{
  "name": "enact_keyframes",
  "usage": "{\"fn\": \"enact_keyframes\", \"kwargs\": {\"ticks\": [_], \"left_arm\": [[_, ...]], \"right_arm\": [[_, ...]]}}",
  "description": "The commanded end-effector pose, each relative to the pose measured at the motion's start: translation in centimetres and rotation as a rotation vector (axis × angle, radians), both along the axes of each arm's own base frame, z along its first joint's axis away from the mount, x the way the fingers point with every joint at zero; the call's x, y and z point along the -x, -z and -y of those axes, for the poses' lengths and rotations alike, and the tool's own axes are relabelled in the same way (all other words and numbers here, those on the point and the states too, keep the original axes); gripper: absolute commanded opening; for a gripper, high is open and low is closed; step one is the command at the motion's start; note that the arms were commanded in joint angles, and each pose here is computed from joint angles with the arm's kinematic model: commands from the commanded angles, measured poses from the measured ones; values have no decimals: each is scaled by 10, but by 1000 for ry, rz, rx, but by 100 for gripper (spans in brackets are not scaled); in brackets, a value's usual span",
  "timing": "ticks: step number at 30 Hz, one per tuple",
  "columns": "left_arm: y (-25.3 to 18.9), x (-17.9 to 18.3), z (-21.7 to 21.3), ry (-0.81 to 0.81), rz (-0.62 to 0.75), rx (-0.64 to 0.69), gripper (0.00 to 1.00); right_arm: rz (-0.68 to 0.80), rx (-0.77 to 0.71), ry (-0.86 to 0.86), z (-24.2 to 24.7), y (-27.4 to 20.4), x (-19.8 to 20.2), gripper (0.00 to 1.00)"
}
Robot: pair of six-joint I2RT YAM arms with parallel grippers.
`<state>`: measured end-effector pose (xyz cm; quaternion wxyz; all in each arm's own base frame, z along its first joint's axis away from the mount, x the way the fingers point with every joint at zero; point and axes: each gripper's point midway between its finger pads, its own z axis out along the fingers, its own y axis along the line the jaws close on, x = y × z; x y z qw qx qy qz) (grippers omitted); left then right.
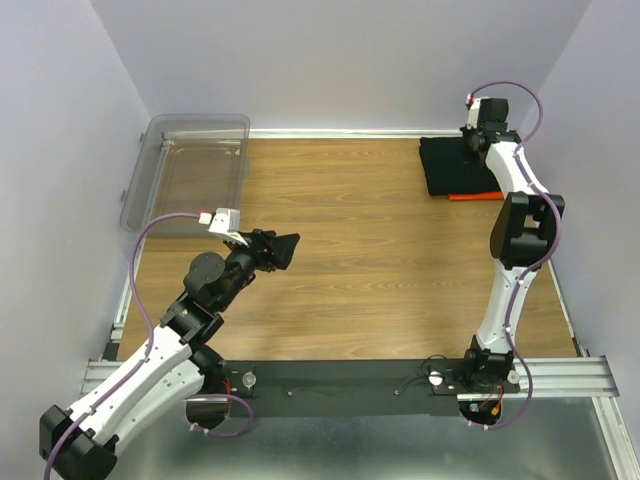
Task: Fold and stack the t-shirts
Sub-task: Neatly place the folded tshirt to the corner
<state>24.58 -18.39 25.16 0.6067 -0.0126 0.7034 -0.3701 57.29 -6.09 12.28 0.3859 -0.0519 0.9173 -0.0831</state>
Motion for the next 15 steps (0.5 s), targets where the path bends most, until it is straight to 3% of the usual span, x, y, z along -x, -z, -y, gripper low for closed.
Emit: {"fn": "enact_keyframes", "kwargs": {"ticks": [1, 15], "left_arm": [[5, -1, -3, -10, -7, -21, 81], [9, -5, 5, 12, -26, -33, 81]], "right_arm": [[50, 175, 207, 58, 0, -14, 2], [10, 291, 321, 120, 28, -15, 2]]}}
